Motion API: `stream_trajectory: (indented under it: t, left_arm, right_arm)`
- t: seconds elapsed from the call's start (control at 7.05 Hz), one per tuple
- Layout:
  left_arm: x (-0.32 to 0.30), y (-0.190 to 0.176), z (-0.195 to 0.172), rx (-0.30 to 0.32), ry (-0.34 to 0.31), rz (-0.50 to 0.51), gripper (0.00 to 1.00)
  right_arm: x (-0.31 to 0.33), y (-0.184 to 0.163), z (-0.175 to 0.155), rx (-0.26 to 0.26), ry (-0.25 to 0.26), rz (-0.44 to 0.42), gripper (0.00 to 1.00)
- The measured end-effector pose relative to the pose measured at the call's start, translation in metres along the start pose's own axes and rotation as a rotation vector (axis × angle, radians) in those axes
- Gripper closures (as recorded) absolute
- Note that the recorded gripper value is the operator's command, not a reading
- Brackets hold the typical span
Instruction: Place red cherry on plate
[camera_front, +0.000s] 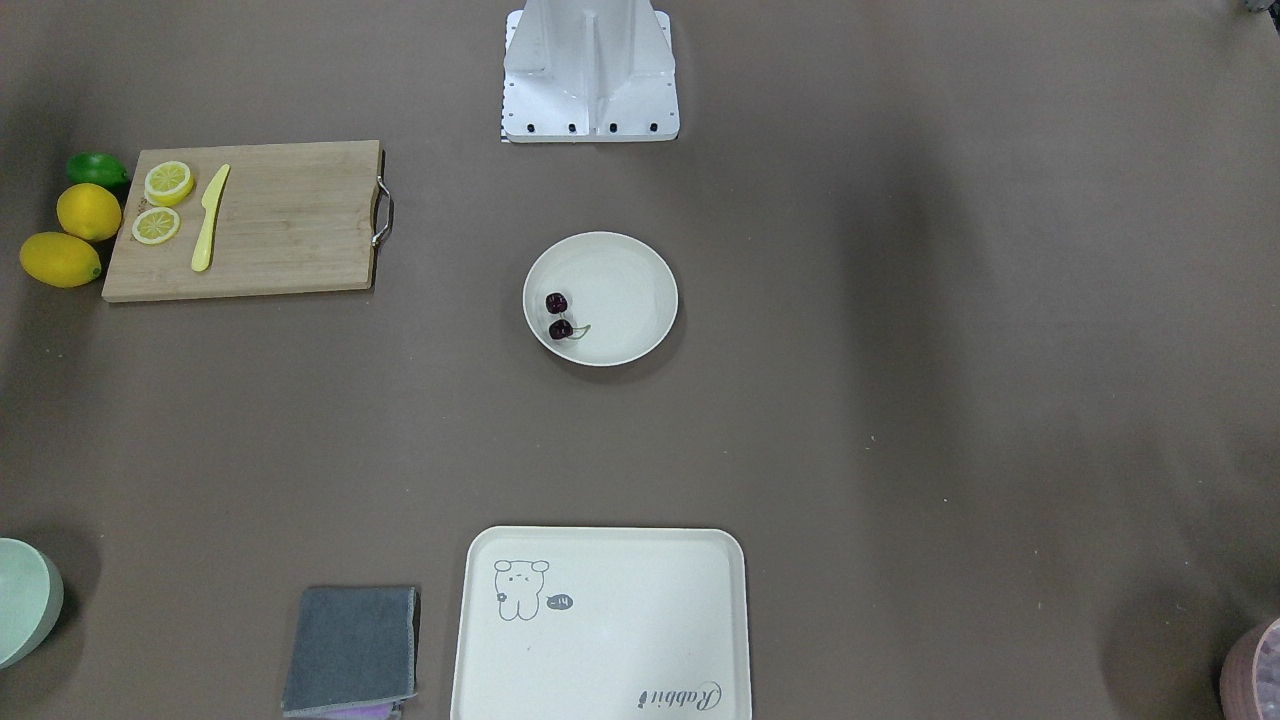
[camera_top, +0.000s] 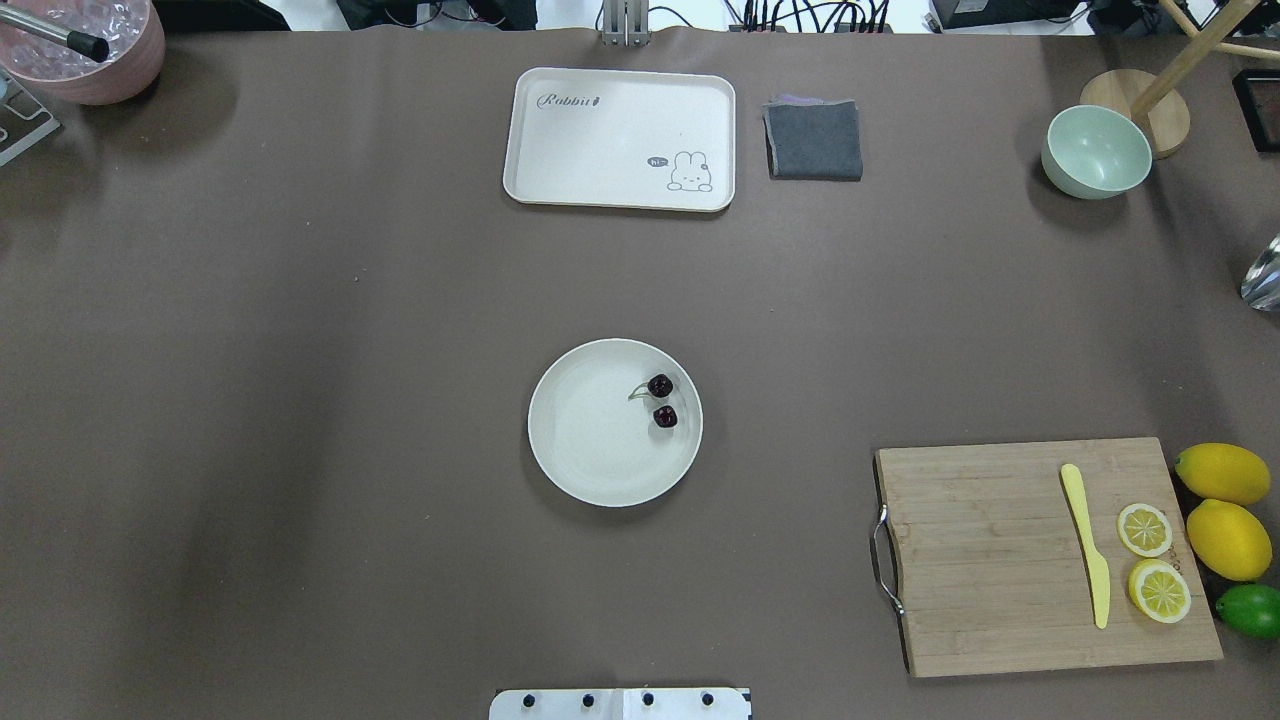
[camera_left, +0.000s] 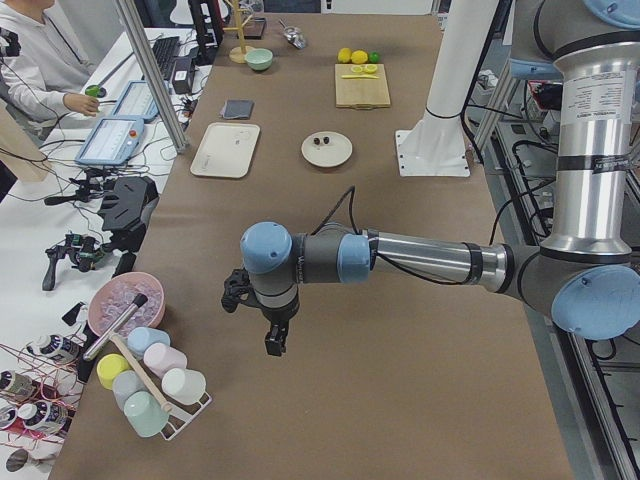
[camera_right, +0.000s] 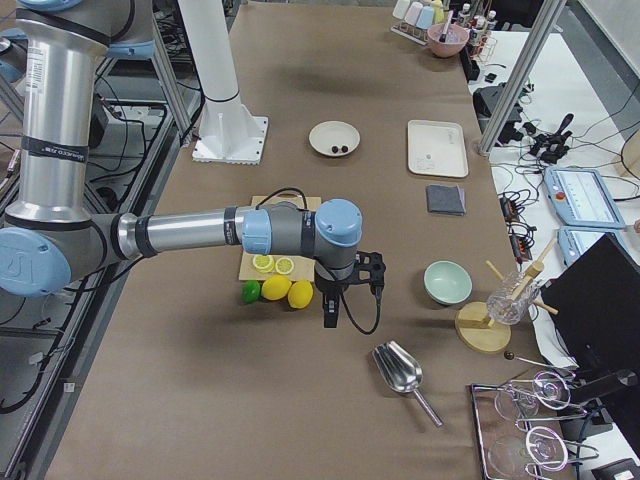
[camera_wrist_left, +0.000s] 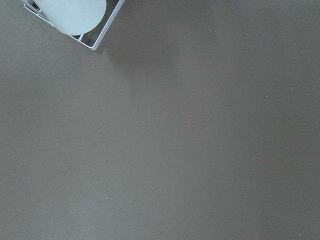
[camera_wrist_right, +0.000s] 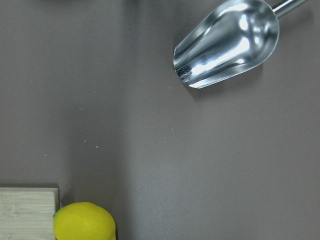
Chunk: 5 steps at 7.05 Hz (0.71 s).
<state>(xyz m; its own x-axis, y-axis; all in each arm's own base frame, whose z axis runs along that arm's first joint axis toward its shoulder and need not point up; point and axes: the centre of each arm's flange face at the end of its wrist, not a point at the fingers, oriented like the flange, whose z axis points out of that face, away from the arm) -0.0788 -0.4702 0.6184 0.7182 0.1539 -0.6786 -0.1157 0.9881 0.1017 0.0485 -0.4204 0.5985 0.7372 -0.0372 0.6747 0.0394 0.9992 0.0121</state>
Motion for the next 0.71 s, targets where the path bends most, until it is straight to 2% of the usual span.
stream_trajectory:
  t: [0.71]
  left_arm:
    - [0.0007, 0.0000, 0.0014, -0.003, 0.001, 0.003, 0.02]
  right_arm:
    - [-0.0056, -0.0001, -0.0037, 0.007, -0.023, -0.004, 0.00]
